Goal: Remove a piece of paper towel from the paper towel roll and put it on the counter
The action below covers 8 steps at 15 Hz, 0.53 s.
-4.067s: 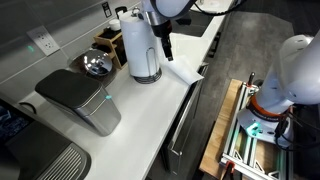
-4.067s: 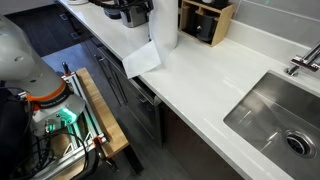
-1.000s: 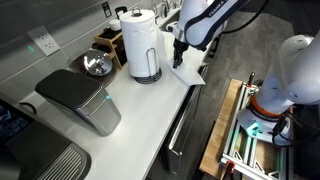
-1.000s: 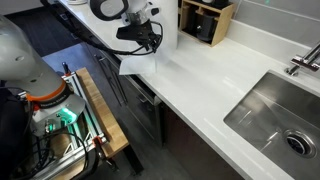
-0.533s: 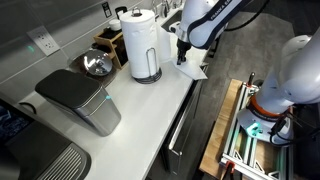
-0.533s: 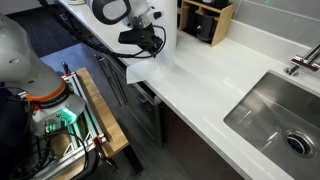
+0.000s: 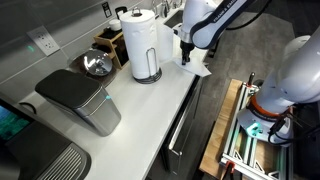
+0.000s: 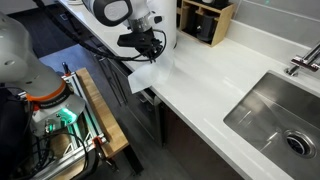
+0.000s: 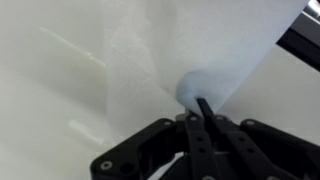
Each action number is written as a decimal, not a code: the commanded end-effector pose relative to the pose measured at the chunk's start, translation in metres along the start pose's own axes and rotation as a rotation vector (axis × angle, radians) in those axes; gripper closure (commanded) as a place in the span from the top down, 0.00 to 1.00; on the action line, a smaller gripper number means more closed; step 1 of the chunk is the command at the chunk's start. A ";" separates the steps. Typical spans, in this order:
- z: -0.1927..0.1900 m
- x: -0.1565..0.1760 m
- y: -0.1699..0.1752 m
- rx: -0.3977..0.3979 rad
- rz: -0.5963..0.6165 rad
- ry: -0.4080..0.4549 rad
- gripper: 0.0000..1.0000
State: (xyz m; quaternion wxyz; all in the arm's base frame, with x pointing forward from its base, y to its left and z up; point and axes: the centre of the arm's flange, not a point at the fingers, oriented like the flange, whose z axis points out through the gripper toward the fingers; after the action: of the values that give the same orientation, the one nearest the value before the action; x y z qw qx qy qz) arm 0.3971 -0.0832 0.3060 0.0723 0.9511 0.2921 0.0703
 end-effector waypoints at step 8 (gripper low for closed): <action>-0.004 -0.036 -0.009 0.021 0.017 -0.208 0.08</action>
State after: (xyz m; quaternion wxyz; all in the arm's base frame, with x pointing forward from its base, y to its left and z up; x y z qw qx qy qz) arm 0.3822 -0.0966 0.2998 0.0802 0.9565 0.2804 -0.0017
